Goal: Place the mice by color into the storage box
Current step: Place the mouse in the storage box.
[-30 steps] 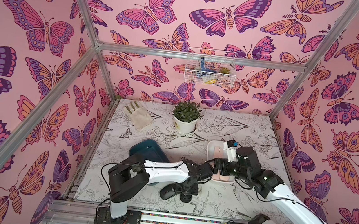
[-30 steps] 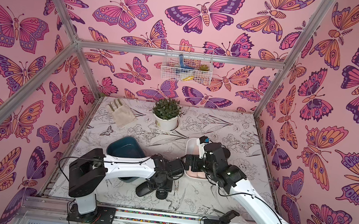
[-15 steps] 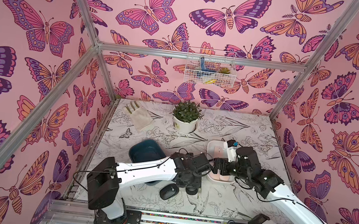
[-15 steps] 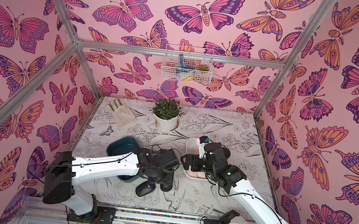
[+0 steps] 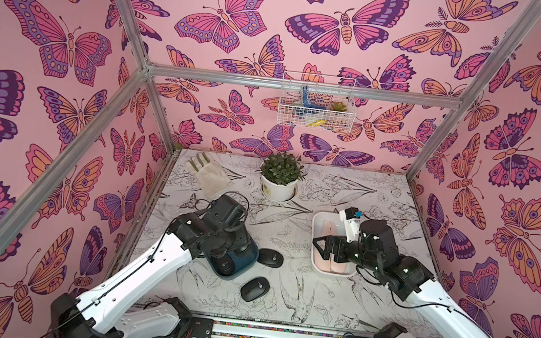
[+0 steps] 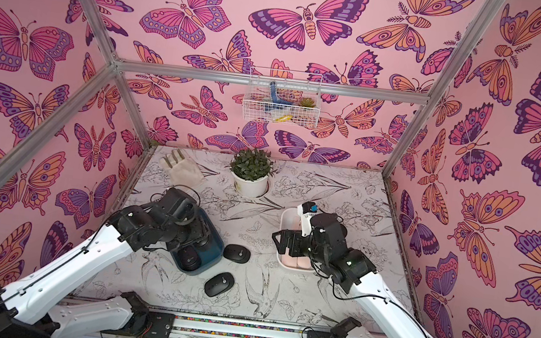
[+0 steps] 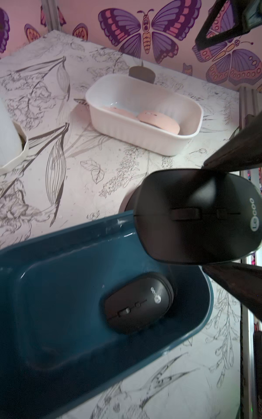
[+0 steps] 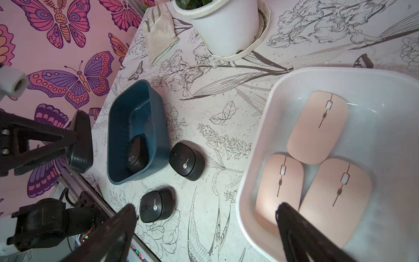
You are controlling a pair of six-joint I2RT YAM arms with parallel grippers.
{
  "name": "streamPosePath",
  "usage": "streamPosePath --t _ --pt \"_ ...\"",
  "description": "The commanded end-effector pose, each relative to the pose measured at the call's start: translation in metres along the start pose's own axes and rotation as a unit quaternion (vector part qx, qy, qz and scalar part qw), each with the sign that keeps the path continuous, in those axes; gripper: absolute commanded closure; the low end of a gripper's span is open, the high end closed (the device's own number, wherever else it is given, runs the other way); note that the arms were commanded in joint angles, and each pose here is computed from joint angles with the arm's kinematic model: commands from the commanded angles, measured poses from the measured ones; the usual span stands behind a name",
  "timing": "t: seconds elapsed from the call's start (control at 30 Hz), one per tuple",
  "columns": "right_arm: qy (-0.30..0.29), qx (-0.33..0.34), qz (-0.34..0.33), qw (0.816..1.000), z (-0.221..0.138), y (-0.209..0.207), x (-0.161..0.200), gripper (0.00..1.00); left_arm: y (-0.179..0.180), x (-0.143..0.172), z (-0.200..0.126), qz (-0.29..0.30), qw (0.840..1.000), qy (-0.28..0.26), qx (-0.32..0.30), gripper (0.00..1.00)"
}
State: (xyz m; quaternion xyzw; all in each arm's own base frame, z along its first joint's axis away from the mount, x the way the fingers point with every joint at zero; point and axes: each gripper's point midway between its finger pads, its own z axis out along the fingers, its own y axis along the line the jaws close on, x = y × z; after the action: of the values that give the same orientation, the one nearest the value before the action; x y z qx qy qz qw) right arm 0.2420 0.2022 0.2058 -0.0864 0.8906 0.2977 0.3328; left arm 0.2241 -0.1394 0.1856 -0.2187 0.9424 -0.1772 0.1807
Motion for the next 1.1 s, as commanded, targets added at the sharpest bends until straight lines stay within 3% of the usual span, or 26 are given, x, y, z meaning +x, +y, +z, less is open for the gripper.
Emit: streamPosePath --t 0.0,0.27,0.53,0.87,1.07 --pt "0.004 -0.014 -0.003 1.000 0.001 0.006 -0.003 0.01 0.021 0.003 0.013 0.019 0.999 0.029 -0.034 0.49" --pt "0.050 -0.052 0.005 0.997 0.018 0.016 0.013 0.01 0.031 -0.016 0.051 0.034 0.996 0.045 -0.071 0.49" --pt "0.095 -0.065 0.005 0.993 0.033 0.019 0.039 0.01 0.038 -0.013 0.098 0.042 0.991 0.082 -0.098 0.49" --pt "0.125 -0.056 -0.009 0.991 0.046 0.024 0.053 0.02 0.048 -0.002 0.127 0.047 0.989 0.101 -0.097 0.49" --pt "0.173 -0.051 -0.029 0.983 0.064 0.032 0.074 0.01 0.052 0.007 0.135 0.050 0.988 0.116 -0.094 0.42"
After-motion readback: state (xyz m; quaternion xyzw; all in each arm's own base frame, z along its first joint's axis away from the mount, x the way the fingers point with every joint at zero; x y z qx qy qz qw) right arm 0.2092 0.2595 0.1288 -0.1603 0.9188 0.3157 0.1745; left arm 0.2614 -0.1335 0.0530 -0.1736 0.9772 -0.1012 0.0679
